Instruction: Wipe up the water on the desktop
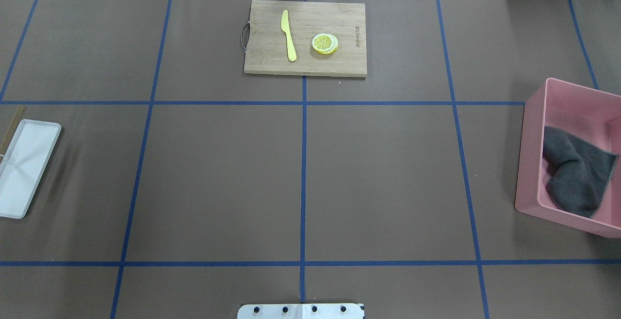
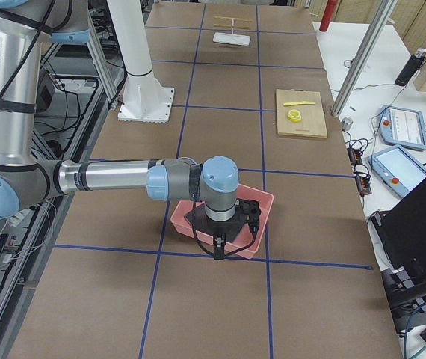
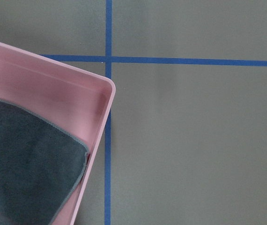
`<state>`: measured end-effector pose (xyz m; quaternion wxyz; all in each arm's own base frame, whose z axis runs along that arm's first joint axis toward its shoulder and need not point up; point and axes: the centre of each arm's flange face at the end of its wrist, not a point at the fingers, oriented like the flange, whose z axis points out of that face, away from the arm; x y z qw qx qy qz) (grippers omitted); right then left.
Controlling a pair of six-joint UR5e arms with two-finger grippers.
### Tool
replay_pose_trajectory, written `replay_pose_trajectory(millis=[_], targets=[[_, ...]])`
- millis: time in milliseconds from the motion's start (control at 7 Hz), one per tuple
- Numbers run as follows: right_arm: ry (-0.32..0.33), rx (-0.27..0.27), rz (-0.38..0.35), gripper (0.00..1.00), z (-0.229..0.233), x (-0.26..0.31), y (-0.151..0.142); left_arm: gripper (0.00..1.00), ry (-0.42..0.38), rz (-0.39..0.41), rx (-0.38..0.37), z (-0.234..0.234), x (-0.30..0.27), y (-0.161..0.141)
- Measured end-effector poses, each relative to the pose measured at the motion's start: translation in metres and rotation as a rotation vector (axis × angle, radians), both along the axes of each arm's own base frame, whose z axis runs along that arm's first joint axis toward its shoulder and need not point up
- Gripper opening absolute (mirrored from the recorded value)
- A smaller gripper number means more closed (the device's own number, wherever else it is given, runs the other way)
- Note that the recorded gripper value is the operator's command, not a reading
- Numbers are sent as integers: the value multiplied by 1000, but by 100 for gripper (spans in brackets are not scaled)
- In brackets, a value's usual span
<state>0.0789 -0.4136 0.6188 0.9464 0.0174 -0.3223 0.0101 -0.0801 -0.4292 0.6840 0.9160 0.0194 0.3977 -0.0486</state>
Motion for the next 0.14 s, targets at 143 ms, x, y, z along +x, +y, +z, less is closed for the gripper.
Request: replay_pose_trajectory(millis=[143], targets=[[0,3,0,100,-1,0,0,98,0,0,-1,1,0,0]])
